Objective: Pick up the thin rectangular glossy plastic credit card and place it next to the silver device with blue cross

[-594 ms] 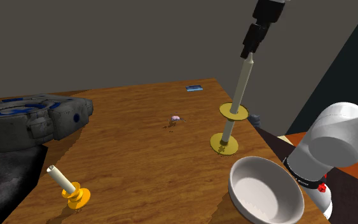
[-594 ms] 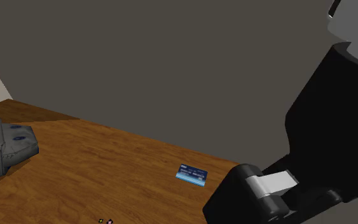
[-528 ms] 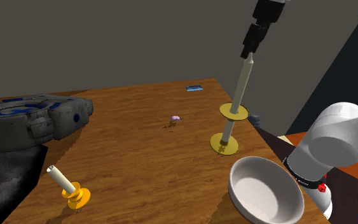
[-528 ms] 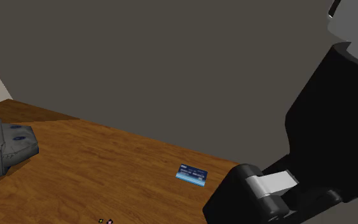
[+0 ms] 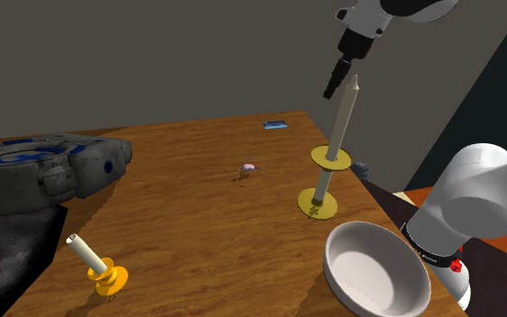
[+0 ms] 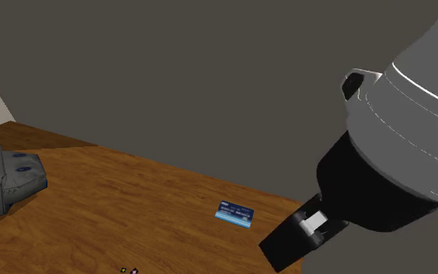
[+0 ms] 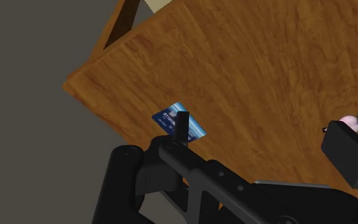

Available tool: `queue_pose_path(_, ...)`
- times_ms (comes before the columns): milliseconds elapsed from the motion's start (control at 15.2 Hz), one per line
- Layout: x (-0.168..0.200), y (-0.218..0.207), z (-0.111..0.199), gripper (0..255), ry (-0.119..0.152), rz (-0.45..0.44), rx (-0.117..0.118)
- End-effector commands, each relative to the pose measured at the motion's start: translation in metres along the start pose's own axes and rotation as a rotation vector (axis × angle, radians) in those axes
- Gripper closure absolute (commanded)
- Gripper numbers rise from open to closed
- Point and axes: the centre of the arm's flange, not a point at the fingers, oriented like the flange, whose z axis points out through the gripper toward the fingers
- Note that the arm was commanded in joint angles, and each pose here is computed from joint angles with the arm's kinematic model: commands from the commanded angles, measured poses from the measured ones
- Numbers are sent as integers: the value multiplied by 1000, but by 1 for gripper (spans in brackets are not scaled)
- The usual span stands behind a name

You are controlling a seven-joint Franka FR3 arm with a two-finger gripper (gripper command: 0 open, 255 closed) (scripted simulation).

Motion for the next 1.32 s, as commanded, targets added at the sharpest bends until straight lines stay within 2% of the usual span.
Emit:
queue_pose_path(0,5,14,21,0,37,-78,19)
queue_pose_path(462,42,58,94,0,153,-333,95)
queue_pose_path(924,96,84,164,0,270,-588,171)
queue_pose_path(990,101,86,170,0,280,-611,178)
queue_pose_path(1254,106,81,190,0,280,-611,178)
